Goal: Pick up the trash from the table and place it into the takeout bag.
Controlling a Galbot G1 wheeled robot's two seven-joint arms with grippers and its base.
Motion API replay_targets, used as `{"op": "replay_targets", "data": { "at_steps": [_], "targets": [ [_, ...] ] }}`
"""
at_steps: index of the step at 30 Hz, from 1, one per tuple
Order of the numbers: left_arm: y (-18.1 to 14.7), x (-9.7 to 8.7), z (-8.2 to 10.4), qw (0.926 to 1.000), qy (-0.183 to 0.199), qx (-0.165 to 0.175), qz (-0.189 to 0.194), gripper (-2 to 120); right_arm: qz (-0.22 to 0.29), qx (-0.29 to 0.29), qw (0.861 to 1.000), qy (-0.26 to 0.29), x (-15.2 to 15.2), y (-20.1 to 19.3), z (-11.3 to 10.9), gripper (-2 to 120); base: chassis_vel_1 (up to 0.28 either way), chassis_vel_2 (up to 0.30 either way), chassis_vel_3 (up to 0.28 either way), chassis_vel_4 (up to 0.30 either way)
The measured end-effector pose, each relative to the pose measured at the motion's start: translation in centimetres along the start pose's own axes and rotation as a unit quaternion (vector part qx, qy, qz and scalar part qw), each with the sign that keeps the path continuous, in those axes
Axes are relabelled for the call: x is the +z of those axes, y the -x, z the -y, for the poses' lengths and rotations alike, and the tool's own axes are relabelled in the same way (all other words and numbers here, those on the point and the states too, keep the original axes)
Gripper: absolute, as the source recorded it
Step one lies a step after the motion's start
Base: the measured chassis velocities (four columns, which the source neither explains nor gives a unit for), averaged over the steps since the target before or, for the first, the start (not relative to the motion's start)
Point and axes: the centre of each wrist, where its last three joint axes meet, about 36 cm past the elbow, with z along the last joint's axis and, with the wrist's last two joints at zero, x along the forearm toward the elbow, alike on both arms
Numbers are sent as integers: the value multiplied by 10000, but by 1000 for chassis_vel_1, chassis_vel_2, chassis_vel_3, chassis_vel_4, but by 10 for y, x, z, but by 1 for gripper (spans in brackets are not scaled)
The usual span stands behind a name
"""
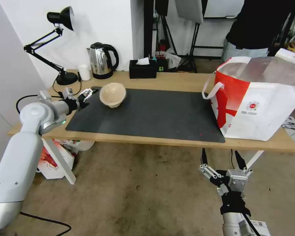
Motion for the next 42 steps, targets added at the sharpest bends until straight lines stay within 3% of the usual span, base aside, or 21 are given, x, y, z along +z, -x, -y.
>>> {"op": "replay_targets", "data": {
  "at_steps": [10, 27, 42],
  "targets": [
    [12, 2, 4, 10000, 17, 4, -34, 100, -1, 0, 10000, 0, 0, 0, 0, 100, 0, 0, 0, 0],
    [63, 12, 9, 9998, 20, -95, -168, 100, -1, 0, 10000, 0, 0, 0, 0, 100, 0, 0, 0, 0],
    [82, 25, 15, 9997, 52, -59, -250, 100, 0, -1, 10000, 0, 0, 0, 0, 100, 0, 0, 0, 0]
  ]
}}
